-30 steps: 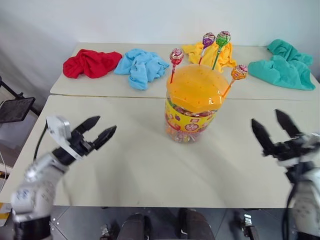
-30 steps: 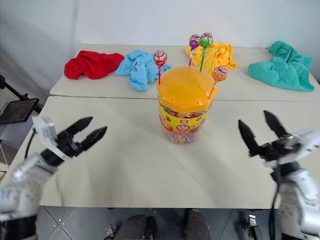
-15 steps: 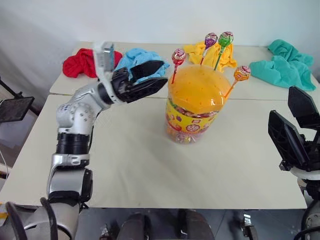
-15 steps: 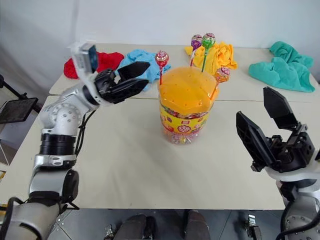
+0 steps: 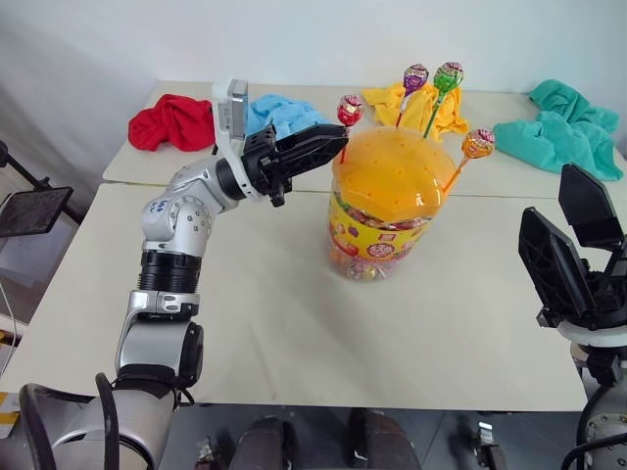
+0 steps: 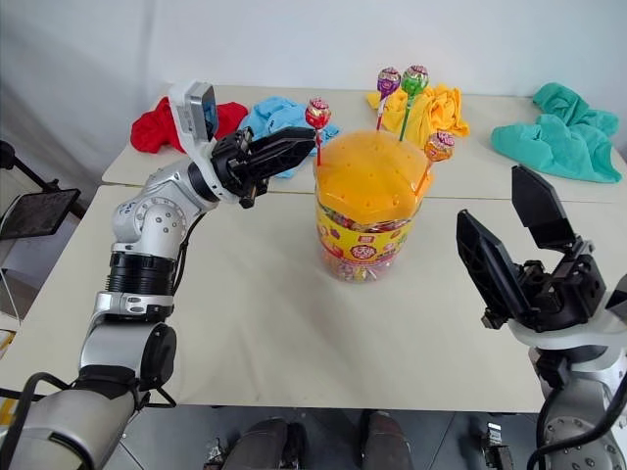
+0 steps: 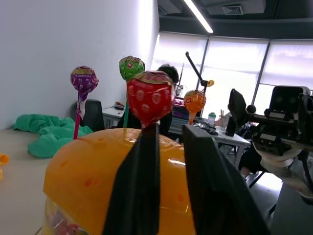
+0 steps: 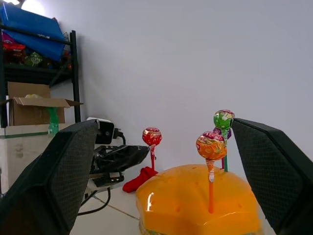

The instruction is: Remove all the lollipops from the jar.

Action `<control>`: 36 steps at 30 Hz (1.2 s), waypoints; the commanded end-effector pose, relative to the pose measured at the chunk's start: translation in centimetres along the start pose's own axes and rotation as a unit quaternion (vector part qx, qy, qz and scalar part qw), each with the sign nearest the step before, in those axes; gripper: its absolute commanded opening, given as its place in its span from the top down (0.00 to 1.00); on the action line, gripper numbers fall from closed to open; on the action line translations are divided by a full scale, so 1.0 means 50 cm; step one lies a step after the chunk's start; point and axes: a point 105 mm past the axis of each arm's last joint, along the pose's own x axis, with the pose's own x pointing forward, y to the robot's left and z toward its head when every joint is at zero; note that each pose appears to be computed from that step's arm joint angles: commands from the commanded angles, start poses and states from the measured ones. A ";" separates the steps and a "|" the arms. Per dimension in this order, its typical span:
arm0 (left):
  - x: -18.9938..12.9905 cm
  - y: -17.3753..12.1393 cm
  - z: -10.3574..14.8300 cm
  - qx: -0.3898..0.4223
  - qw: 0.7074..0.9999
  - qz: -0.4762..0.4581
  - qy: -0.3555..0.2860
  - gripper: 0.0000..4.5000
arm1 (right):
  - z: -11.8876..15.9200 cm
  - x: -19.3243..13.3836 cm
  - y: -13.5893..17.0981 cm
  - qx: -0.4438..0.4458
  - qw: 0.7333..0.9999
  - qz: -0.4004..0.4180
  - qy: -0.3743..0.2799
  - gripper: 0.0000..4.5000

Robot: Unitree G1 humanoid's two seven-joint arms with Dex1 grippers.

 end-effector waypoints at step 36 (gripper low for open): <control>-0.321 -0.007 0.006 -0.036 0.948 0.317 0.019 0.02 | -0.053 0.041 0.040 0.075 0.977 0.182 0.087 0.00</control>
